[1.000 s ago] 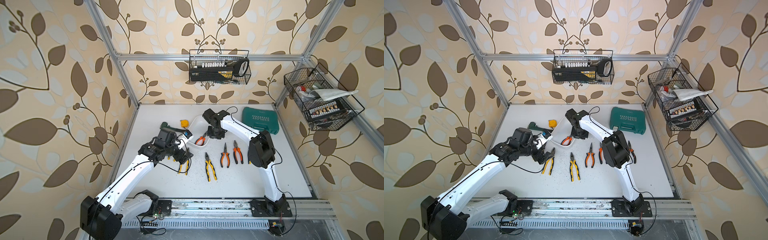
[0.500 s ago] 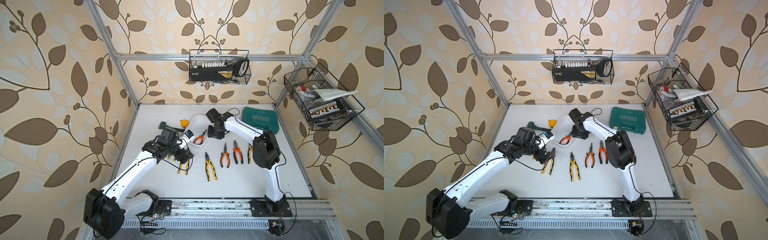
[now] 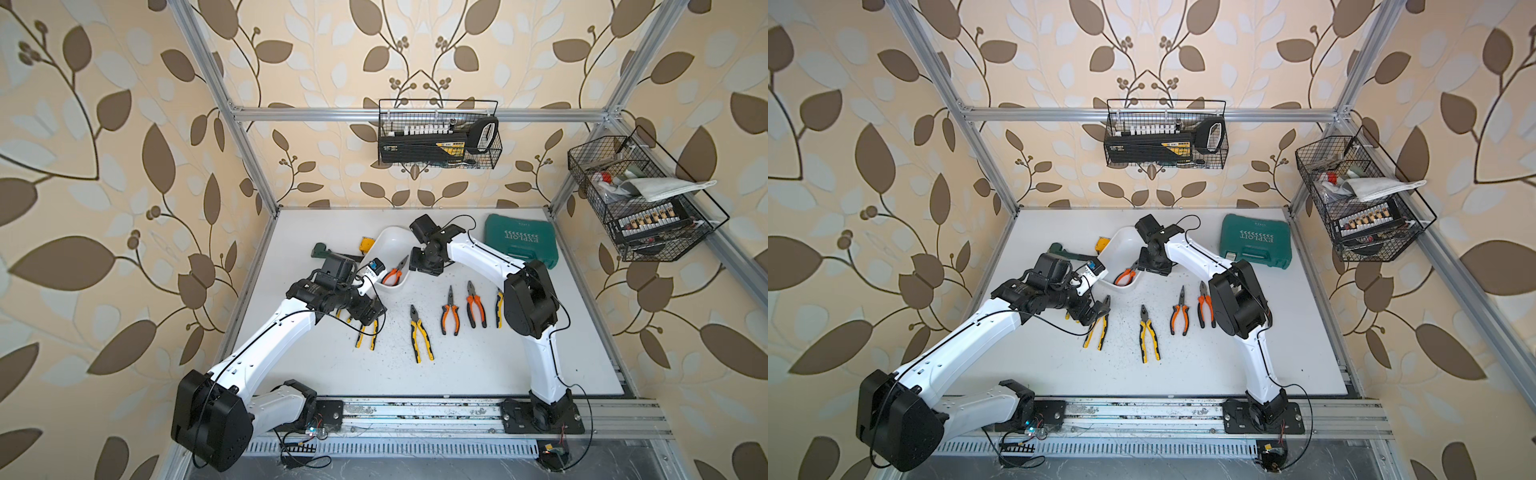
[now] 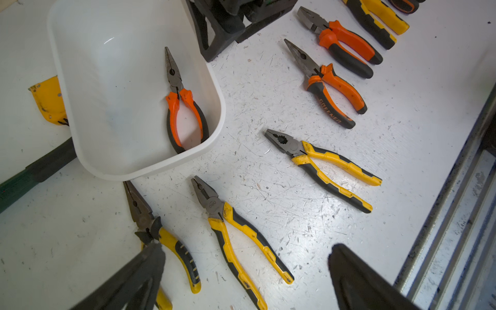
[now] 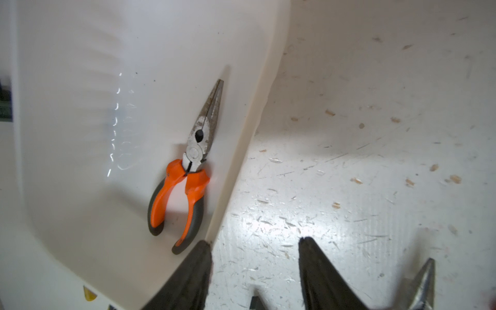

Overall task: Take the pliers out of the storage box
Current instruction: Move the storage box to the center of the board.

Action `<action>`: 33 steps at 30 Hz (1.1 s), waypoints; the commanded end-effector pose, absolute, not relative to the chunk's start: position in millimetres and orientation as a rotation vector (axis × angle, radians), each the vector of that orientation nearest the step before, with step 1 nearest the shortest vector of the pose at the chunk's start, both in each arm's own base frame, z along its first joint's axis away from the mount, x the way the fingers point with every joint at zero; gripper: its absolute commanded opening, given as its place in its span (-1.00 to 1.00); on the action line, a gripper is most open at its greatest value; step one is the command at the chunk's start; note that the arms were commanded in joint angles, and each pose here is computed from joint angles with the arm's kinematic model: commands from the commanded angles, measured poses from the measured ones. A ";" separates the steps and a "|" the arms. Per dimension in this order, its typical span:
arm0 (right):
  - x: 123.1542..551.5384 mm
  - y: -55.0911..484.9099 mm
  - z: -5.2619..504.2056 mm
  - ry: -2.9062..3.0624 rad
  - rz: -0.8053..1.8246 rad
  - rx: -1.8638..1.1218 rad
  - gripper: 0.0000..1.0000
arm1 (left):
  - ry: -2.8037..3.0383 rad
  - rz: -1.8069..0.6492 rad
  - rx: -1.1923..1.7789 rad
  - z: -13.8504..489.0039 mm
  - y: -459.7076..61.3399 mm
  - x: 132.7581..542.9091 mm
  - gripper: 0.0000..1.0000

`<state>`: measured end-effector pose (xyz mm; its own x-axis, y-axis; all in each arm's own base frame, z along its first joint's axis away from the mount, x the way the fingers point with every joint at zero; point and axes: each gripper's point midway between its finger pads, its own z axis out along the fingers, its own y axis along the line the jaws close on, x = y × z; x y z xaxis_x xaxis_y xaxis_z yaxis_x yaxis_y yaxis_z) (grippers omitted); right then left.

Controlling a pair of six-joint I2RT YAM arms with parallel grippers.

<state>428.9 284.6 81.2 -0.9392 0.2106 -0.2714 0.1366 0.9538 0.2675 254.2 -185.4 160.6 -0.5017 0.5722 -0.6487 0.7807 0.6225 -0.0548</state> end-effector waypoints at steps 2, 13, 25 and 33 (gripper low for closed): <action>427.0 299.9 86.9 2.788 0.443 0.244 0.20 | 2.224 -0.464 1.030 172.1 -186.6 261.7 0.98; 438.3 289.1 55.1 2.890 0.312 0.259 -0.37 | 2.229 -0.455 1.008 175.5 -184.7 264.9 0.98; 437.3 212.6 71.2 2.860 0.158 0.269 -0.71 | 2.338 -0.387 0.828 171.8 -176.2 299.5 0.98; 432.7 180.1 84.6 2.849 0.146 0.203 -0.45 | 2.629 -0.370 0.498 138.8 -178.2 361.7 0.98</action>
